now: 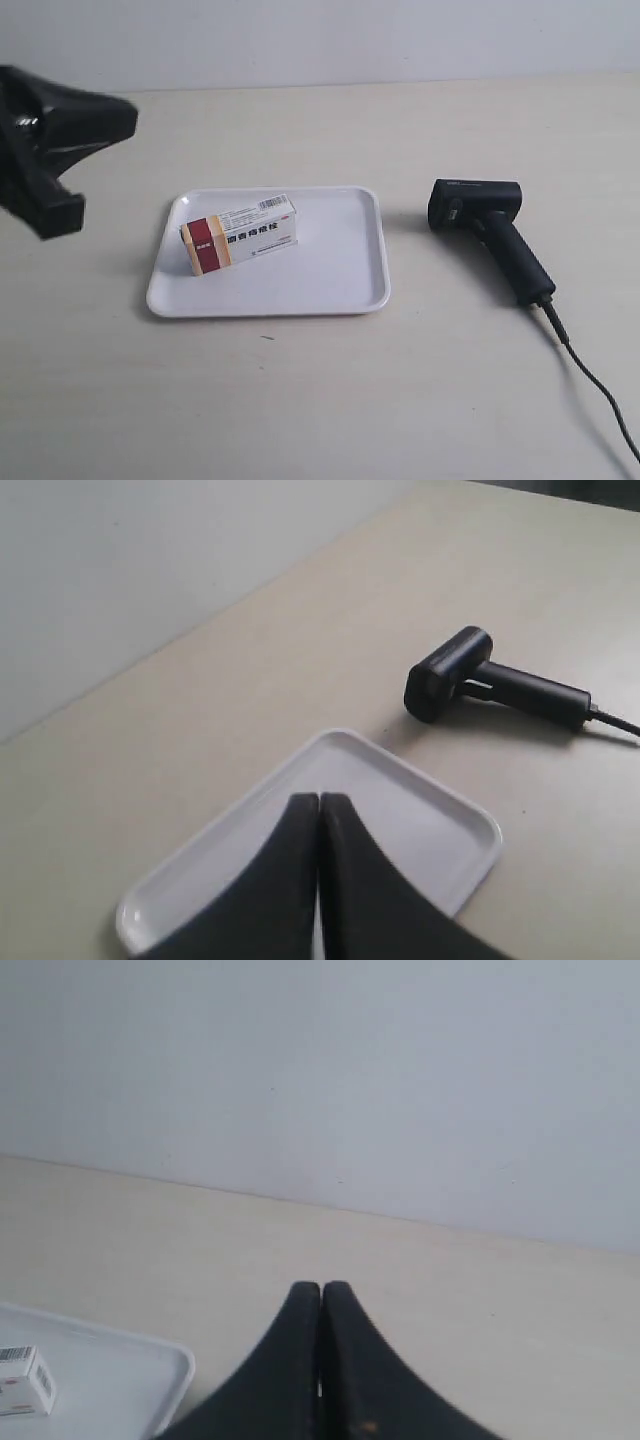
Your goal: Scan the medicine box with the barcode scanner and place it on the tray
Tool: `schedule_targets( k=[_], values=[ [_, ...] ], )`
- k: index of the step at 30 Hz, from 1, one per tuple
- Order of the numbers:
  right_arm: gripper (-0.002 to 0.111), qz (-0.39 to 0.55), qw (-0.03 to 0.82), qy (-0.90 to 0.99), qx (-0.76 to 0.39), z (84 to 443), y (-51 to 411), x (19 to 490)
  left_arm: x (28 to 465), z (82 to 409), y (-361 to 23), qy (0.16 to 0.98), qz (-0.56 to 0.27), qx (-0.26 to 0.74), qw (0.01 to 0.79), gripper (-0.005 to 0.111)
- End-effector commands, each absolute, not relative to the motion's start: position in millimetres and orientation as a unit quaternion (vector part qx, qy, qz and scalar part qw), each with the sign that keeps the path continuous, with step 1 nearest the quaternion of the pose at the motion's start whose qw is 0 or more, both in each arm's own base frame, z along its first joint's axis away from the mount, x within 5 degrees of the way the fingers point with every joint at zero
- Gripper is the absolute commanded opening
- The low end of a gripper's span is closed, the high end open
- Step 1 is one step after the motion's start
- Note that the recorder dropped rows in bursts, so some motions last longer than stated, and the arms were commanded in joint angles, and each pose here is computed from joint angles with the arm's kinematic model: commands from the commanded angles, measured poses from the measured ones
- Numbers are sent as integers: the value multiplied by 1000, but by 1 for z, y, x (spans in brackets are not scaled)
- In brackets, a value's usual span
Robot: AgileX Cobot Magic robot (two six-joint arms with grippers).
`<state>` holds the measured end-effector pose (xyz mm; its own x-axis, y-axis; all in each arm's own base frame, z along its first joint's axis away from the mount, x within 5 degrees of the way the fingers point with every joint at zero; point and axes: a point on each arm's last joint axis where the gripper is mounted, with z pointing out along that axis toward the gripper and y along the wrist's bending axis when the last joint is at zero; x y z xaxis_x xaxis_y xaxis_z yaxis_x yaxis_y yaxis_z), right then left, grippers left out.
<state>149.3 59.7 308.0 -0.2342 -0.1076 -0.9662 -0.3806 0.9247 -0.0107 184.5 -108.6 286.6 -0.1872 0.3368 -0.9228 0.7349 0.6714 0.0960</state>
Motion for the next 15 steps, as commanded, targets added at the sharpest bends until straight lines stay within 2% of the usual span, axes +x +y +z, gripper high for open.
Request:
schedule_targets(
  k=[1,4,8,12,14,15],
  values=[
    [1,130,603,773,-146,290,47,114,151,261,-82,784,-187,245,539,2],
    [1,132,582,787,-155,283,42,96,130,244,-68,795,-190,185,545,2],
    [1,137,581,786,-162,284,35,75,101,215,-60,794,-205,191,540,2],
    [1,139,599,772,-162,287,32,68,96,211,-58,790,-201,197,544,2],
    [1,139,600,771,-162,288,32,67,98,211,-54,776,-134,255,561,2],
    [1,140,599,772,-161,287,32,68,100,216,-51,770,-114,249,576,2]
  ],
)
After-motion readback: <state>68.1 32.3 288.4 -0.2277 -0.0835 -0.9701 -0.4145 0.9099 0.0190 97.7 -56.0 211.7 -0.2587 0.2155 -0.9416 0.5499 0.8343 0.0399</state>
